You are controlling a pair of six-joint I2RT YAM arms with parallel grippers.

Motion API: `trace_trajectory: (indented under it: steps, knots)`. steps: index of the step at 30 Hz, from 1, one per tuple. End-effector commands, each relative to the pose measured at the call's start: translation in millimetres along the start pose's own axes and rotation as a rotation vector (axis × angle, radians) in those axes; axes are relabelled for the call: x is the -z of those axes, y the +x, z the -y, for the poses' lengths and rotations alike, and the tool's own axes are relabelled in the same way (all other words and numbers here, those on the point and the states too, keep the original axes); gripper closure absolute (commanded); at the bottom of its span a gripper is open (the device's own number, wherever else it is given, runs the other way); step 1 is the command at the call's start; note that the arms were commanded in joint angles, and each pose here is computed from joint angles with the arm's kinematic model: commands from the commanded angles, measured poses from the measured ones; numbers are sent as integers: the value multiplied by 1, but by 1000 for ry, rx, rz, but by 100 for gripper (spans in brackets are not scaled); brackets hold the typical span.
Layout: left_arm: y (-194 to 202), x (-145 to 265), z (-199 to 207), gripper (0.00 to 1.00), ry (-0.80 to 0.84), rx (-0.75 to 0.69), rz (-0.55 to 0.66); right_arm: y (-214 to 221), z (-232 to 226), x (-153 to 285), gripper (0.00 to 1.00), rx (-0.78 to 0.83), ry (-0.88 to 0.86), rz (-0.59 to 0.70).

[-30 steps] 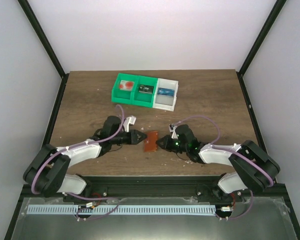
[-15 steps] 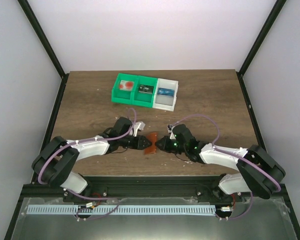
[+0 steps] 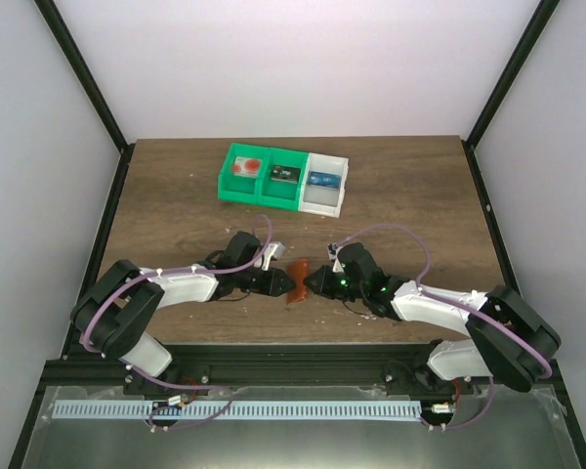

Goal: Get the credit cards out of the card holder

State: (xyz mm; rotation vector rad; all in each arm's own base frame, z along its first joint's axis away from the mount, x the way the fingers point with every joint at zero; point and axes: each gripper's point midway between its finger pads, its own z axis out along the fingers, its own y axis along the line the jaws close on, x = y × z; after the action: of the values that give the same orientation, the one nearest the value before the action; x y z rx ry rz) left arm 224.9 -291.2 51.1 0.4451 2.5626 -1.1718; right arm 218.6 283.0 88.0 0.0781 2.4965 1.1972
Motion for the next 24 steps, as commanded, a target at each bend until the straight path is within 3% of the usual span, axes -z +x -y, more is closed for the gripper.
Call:
trace_trajectory:
  steps: [1, 11, 24]
  knots:
    - [-8, -2, -2, 69, -27, -35, 18, -4, -24, 2, 99, 40, -77, 9]
    - [-10, 1, -7, 75, -64, -38, 43, 10, -14, -8, 100, 65, -80, -55]
    - [-9, 6, -15, 89, -123, -39, 36, 7, -5, -4, 100, 65, -38, -23]
